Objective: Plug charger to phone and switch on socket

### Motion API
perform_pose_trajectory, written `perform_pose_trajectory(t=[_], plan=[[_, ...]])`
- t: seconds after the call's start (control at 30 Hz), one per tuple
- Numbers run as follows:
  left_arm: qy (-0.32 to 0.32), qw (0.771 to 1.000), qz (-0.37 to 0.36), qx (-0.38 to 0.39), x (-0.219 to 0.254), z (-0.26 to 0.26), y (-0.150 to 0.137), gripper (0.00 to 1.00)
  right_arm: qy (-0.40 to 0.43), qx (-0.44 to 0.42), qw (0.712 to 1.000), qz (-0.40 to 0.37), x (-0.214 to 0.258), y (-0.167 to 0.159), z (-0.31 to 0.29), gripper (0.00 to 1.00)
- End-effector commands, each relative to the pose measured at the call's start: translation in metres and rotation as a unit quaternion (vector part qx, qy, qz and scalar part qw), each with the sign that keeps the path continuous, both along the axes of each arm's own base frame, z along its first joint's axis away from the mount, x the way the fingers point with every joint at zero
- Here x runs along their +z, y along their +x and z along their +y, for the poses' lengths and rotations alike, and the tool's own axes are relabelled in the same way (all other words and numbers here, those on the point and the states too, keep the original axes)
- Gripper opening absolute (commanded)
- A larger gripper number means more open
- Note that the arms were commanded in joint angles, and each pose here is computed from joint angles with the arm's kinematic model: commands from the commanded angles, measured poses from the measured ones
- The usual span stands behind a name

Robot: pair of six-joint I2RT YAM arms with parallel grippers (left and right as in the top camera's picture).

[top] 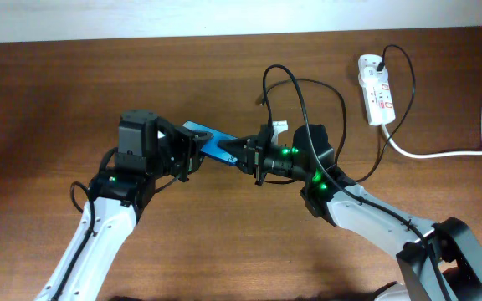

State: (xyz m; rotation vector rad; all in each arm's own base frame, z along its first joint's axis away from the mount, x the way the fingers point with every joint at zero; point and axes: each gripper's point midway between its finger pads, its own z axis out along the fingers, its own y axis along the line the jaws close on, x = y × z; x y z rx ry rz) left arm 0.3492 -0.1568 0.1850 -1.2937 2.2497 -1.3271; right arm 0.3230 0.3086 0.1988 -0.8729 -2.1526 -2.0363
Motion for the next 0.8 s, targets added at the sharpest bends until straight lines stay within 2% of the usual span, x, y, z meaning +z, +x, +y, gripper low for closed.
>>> perform_pose_trajectory(t=[0.0,0.27,0.43,0.53,0.77], plan=[[-0.021,1.000,0.012,0.006,0.003,-0.003,0.000,0.21,0.006,0.007,1.000,-0.025,0.015,-0.002,0.003,0.04],[-0.041,0.998,0.033,0.025,0.003,-0.003,0.000,0.00,0.004,-0.008,1.000,-0.026,0.014,0.002,0.001,0.04],[-0.042,0.998,0.033,0.024,0.003,-0.003,0.000,0.00,-0.025,-0.007,0.999,0.023,-0.009,-0.002,-0.001,0.05],[-0.042,0.998,0.033,0.023,0.003,-0.003,0.000,0.00,-0.031,-0.007,0.999,0.014,-0.011,-0.001,-0.002,0.06],[-0.033,0.999,0.026,0.013,0.002,-0.004,-0.001,0.00,-0.033,-0.008,0.999,0.015,-0.011,-0.001,-0.002,0.33]])
